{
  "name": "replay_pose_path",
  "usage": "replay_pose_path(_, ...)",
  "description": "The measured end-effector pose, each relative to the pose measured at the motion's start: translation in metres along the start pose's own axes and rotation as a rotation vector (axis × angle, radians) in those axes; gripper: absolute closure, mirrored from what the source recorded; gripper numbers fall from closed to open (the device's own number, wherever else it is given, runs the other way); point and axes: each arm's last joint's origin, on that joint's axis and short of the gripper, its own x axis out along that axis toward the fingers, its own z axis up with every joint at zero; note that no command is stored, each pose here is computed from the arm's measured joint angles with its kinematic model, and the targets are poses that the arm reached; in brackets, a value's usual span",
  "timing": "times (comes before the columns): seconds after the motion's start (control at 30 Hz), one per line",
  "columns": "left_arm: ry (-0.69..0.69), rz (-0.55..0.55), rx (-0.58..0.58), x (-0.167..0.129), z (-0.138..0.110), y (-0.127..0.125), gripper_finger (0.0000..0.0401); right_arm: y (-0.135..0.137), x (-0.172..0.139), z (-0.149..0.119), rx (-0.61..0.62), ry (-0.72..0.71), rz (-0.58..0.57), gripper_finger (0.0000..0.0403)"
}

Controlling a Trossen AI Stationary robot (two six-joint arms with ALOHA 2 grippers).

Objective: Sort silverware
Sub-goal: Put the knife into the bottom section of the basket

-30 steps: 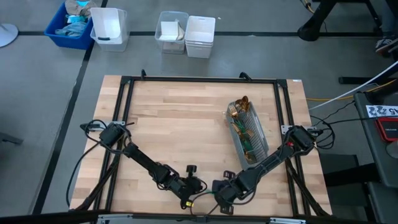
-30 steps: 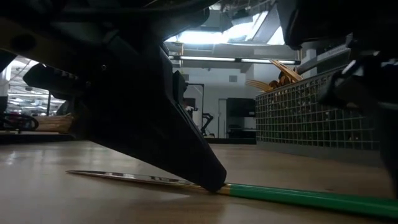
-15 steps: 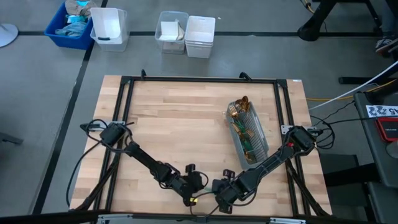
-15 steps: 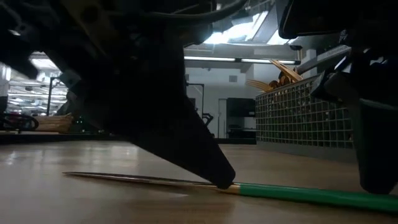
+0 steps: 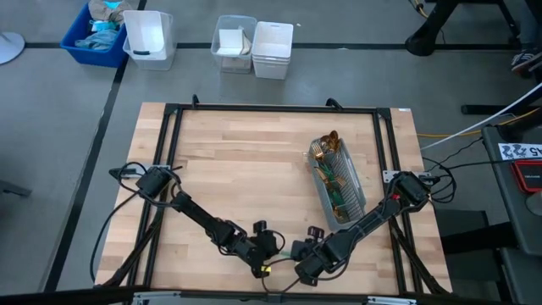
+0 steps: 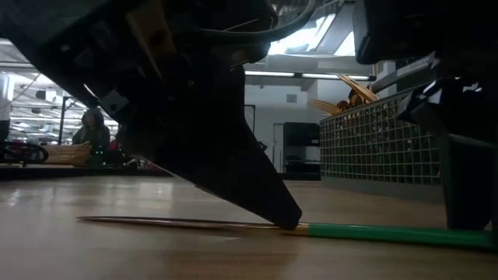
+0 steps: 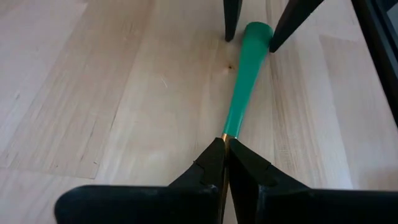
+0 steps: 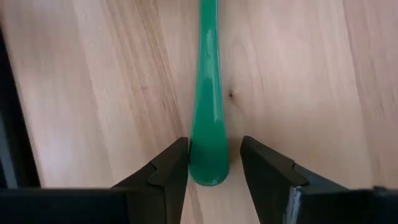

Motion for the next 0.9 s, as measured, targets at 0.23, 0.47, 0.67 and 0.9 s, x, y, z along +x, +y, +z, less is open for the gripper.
replay_pose_path(0.23, 0.001, -0.001, 0.006, 0.0, 0.0, 0.0, 0.0391, -0.006, 0.0, -0.002, -0.022, -0.01, -0.092, 0.0252)
replay_pose_path(0.47, -0.002, -0.003, 0.006, 0.0, 0.0, 0.0, 0.0391, -0.009, 0.004, -0.005, -0.105, -0.015, -0.101, 0.0252)
replay_pose_path(0.67, -0.002, -0.004, 0.007, 0.0, 0.0, -0.001, 0.0391, -0.01, 0.005, -0.005, -0.145, -0.007, -0.081, 0.0252)
replay_pose_path(0.9, -0.012, -0.011, 0.005, 0.0, 0.001, -0.002, 0.0391, -0.011, 0.006, -0.003, -0.133, 0.036, -0.035, 0.0266)
